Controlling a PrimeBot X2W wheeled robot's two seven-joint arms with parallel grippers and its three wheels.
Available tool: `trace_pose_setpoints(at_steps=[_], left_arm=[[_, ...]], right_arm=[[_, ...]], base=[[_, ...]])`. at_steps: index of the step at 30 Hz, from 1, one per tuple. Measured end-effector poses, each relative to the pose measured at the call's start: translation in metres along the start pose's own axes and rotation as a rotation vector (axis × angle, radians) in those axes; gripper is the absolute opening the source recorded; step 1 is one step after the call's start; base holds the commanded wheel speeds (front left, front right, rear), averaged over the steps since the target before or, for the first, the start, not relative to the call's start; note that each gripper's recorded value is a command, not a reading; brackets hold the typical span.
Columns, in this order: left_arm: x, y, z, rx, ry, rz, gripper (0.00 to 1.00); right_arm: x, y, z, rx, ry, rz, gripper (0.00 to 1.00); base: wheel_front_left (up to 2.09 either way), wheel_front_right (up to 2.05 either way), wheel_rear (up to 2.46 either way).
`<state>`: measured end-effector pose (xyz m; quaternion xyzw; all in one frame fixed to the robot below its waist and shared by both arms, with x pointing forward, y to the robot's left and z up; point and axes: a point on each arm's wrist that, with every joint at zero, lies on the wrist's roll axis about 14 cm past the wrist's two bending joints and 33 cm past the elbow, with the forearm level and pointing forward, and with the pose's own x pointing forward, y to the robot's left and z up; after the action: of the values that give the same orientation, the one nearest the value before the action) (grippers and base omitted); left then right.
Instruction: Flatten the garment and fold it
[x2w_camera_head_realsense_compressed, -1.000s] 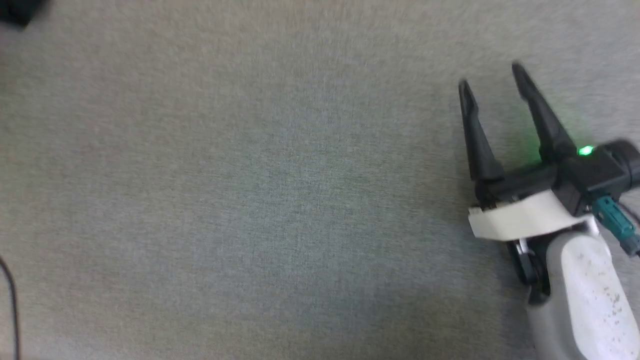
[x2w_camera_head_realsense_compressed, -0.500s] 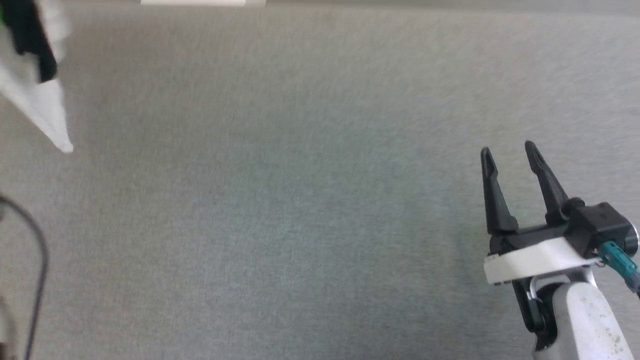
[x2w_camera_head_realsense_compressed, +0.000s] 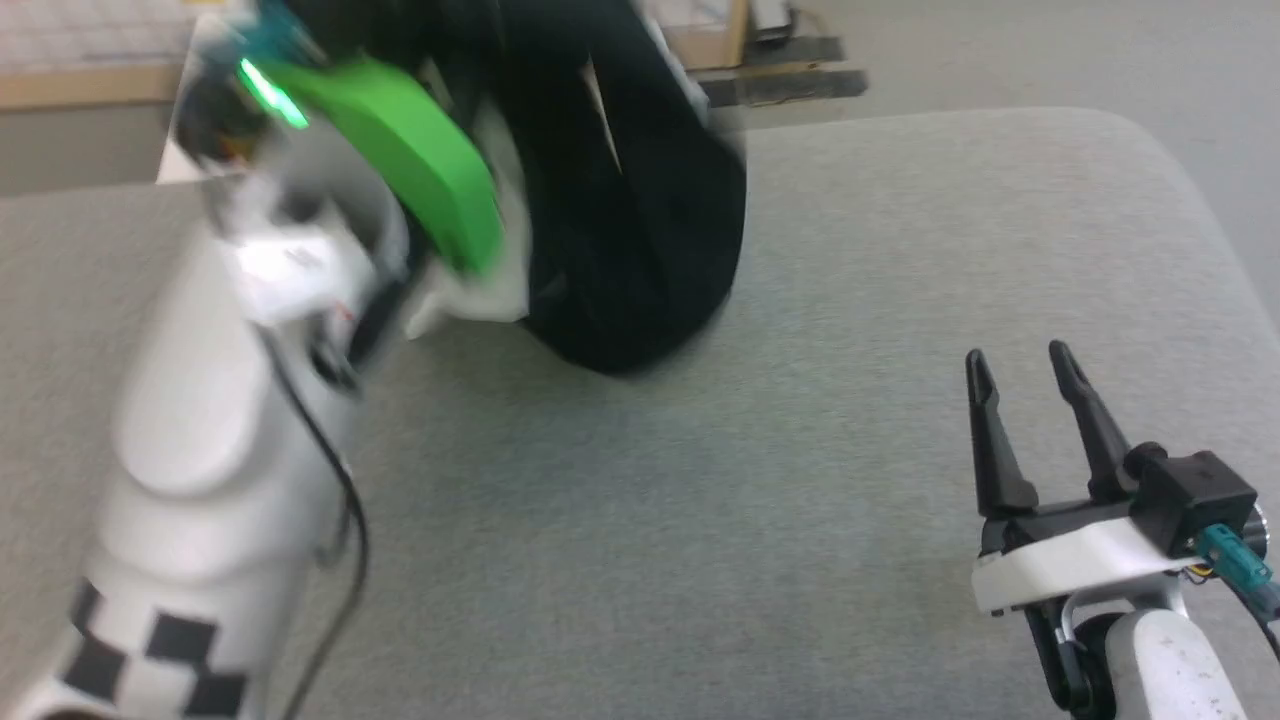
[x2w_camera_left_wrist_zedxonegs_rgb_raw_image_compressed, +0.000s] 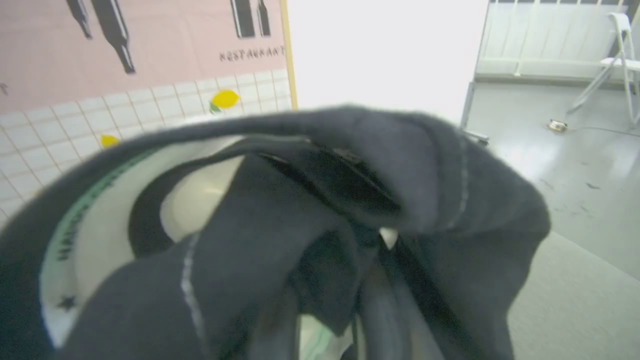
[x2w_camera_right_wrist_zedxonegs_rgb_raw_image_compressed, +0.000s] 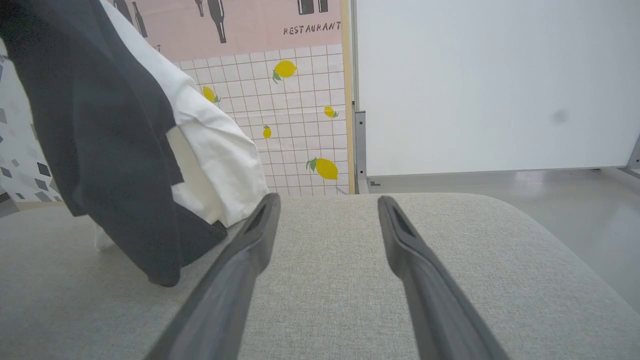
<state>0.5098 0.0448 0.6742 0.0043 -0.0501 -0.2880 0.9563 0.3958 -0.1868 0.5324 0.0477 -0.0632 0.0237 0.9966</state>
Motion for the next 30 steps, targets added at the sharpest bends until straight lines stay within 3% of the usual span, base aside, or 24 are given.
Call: trace_pose_setpoints(at_steps=[5,8,12,13,15,20,21,25,30], left_arm=[[-0.020,-0.057,-0.109,-0.120,0.383,-0.144,0.00],[-0.056,-0.090,-0.177,-0.196,0.642,-0.214,0.00],[-0.105,-0.114,-0.234,-0.256,0.881,-0.249,0.00],[-0.115,-0.116,-0.244,-0.262,0.921,-0.250,0.15],[-0.124,-0.118,-0.252,-0.279,0.942,-0.237,1.00],[-0.105,-0.102,-0.229,-0.273,0.732,-0.139,1.00],[-0.087,-0.081,-0.195,-0.269,0.526,-0.054,1.00],[-0.079,-0.048,-0.148,-0.277,0.259,0.086,1.00],[-0.100,0.001,-0.111,-0.248,-0.010,0.309,1.00]], right_arm=[[-0.015,-0.014,0.007,-0.012,-0.005,-0.044,1.00],[-0.020,-0.020,0.011,-0.017,-0.007,-0.063,1.00],[-0.023,-0.020,0.010,-0.016,0.000,-0.064,1.00],[-0.022,-0.018,0.010,-0.015,0.002,-0.058,1.00],[-0.021,-0.014,0.009,-0.012,0.006,-0.045,1.00],[-0.016,-0.004,0.009,-0.007,0.005,-0.015,1.00],[-0.013,0.004,0.010,-0.002,0.000,0.007,1.00],[-0.012,0.010,0.011,0.002,-0.005,0.026,1.00],[-0.007,0.017,0.013,0.005,-0.013,0.047,1.00]], base=[[0.00,0.00,0.00],[0.00,0.00,0.00],[0.00,0.00,0.00],[0.00,0.00,0.00],[0.00,0.00,0.00],[0.00,0.00,0.00],[0.00,0.00,0.00],[0.00,0.00,0.00],[0.00,0.00,0.00]])
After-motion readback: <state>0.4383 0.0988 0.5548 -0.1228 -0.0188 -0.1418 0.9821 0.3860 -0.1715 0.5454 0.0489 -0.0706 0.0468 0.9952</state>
